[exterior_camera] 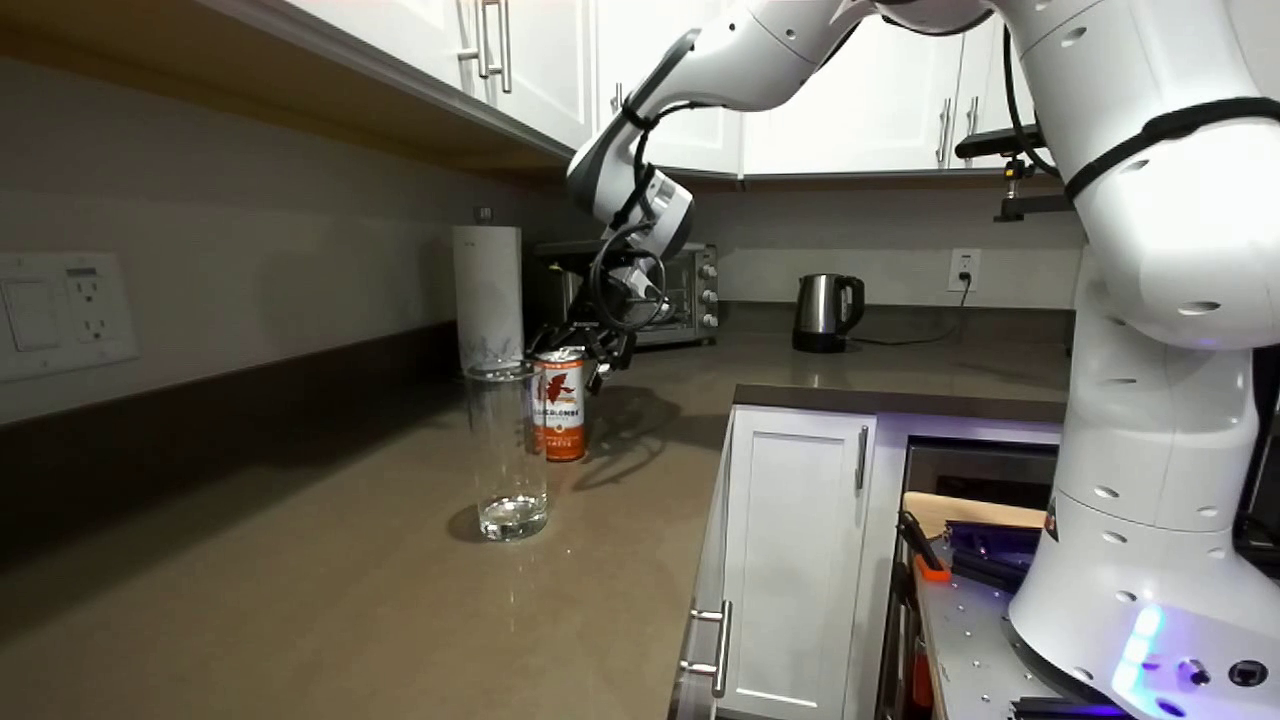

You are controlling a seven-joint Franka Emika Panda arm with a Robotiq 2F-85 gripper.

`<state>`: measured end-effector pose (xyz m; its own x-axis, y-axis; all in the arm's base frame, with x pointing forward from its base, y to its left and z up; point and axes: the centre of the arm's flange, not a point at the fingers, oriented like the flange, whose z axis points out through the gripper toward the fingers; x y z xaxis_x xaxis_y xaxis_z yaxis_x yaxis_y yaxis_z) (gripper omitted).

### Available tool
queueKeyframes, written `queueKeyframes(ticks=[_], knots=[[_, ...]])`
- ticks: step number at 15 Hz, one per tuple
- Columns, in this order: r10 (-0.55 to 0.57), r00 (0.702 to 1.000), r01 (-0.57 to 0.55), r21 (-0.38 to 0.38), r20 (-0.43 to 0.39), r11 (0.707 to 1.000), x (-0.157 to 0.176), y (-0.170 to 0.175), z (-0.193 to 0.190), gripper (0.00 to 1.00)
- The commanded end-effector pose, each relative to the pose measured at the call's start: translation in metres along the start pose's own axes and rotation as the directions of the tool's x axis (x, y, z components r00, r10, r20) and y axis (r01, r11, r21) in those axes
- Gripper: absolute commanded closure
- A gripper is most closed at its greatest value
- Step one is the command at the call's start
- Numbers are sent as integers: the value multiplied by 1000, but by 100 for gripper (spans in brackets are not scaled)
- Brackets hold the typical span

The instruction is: Pick up the can, pour its contents in the glass cup and put it down

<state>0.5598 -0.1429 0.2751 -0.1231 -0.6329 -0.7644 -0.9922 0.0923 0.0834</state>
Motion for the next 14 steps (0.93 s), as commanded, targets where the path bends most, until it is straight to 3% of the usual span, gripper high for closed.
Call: queueKeyframes(ticks=[1,14], knots=[[19,999,-20,24,44,1000,-1,0,5,0],[39,994,-41,15,104,999,12,-5,16,0]])
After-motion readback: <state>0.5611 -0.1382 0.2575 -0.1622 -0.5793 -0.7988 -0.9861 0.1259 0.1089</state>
